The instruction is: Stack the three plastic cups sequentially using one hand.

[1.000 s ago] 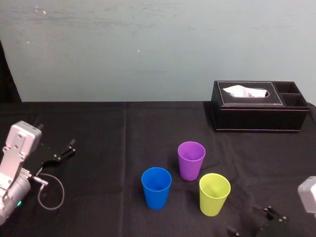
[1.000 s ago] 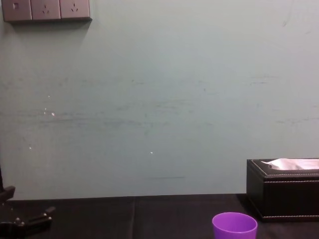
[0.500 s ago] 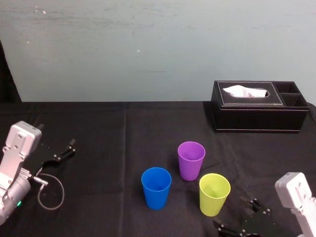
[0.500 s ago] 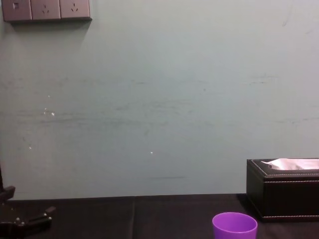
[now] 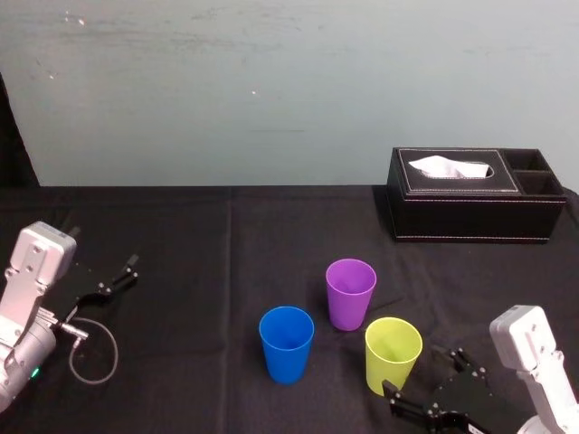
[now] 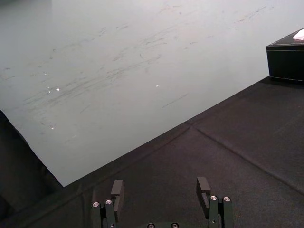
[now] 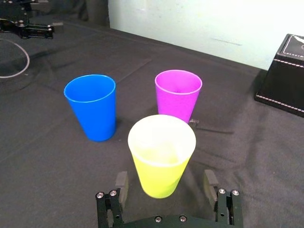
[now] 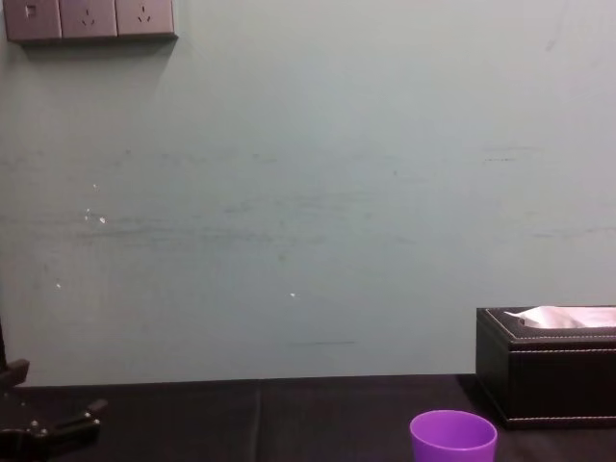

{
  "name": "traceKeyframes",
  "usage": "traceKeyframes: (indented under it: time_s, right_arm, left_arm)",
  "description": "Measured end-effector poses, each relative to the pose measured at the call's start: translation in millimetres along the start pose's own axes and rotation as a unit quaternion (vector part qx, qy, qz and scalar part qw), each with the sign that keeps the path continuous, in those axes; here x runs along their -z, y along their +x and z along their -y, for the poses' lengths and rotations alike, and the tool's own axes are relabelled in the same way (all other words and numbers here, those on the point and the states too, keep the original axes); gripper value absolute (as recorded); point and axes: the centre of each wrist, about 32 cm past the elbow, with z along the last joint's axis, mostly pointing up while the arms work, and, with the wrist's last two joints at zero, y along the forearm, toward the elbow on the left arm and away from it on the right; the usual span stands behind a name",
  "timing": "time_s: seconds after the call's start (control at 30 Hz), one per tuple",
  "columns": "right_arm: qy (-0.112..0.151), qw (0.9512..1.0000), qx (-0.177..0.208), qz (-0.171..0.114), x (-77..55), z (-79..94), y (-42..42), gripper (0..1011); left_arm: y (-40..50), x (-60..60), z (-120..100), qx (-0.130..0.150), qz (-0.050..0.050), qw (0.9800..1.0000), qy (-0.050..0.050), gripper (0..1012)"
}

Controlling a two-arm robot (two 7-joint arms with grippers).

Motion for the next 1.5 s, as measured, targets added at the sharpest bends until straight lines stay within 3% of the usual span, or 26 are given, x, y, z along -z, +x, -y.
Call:
traceKeyframes:
  time_s: [0.43,1.5]
  right_arm:
    - [0.010,0.9999,0.010,-0.002,-2.9,-11.4,1.8,1004]
    - [0.010,0.9998,-0.008,-0.016,0.4,-30.2,-0.9,1004]
  left_arm:
    - [0.0,0.0,0,0.000,0.000,1.0000,0.000,1000]
    - [0.0,0.0,0,0.000,0.000,1.0000,0.000,1000]
